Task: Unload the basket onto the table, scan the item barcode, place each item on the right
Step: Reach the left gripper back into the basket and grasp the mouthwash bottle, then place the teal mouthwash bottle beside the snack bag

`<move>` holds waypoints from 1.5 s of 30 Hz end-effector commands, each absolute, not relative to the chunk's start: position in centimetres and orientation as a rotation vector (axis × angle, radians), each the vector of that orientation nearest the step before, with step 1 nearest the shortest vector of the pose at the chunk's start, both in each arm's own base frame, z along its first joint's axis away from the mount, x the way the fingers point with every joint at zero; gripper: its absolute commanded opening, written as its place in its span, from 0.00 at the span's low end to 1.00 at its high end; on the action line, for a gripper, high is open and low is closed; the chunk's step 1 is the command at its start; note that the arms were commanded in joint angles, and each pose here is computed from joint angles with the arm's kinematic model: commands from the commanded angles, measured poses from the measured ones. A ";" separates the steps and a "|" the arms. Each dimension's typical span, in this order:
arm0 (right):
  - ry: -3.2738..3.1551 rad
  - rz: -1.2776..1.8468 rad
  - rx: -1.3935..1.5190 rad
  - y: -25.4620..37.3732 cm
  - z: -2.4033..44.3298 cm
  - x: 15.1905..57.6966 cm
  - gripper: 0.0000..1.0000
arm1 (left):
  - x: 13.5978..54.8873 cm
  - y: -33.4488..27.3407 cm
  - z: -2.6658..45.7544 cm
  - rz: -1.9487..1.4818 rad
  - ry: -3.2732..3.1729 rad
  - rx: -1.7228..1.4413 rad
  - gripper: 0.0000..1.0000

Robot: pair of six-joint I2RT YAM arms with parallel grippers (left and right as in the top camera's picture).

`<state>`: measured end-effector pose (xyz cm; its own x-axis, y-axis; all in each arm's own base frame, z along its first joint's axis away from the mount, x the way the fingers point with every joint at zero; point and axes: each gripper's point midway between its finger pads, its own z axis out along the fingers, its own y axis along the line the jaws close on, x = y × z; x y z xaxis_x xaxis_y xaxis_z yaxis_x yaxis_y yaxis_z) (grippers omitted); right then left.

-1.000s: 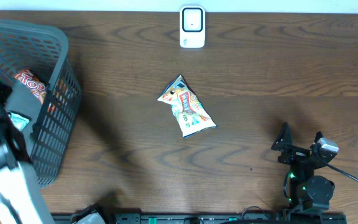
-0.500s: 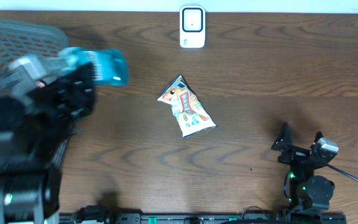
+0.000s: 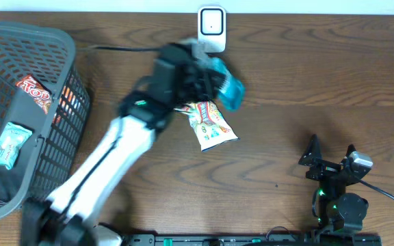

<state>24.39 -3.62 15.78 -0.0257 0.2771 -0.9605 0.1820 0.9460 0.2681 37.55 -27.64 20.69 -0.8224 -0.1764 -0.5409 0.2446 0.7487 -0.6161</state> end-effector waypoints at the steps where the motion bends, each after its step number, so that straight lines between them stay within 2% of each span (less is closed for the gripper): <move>1: 1.612 0.077 0.348 -3.5 15.6 24.4 0.99 | 38.5 -29.1 17.7 -0.786 2.374 0.099 0.25; 5: 1.612 0.077 0.348 -3.5 15.6 24.4 0.99 | 38.5 -31.7 13.0 -0.724 2.429 0.139 0.25; 12: 1.612 0.077 0.348 -3.5 15.6 24.4 0.99 | 38.7 -34.5 10.4 -0.773 2.418 0.142 0.26; 14: 1.612 0.077 0.348 -3.5 15.6 24.4 0.99 | 38.7 -34.5 10.3 -0.773 2.421 0.139 0.31; 15: 1.612 0.077 0.348 -3.5 15.6 24.4 0.99 | 38.7 -34.5 10.3 -0.772 2.423 0.139 0.38; 17: 1.612 0.077 0.348 -3.5 15.6 24.4 0.99 | 38.6 -34.4 10.1 -0.767 2.429 0.139 0.44; 31: 1.612 0.077 0.348 -3.5 15.6 24.4 0.99 | 36.5 -30.3 5.9 -0.506 2.615 0.088 0.46; 34: 1.612 0.077 0.348 -3.5 15.6 24.4 0.99 | 36.3 -30.2 5.8 -0.501 2.622 0.089 0.55; 37: 1.612 0.077 0.348 -3.5 15.6 24.4 0.99 | 36.0 -29.9 5.7 -0.484 2.635 0.110 0.57; 38: 1.612 0.077 0.348 -3.5 15.6 24.4 0.99 | 35.9 -29.8 5.7 -0.474 2.638 0.129 0.65; 40: 1.612 0.077 0.348 -3.5 15.6 24.4 0.99 | 35.6 -29.4 5.9 -0.456 2.644 0.163 0.72; 45: 1.612 0.076 0.348 -3.5 15.6 24.4 0.99 | 35.8 -27.1 9.7 -0.356 2.579 0.141 0.83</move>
<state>24.39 -3.62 15.78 -0.0257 0.2771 -0.9605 0.1820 0.9460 0.2681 34.75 -28.71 5.47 -0.9099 0.0410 -0.4128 0.1642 0.9494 -0.2676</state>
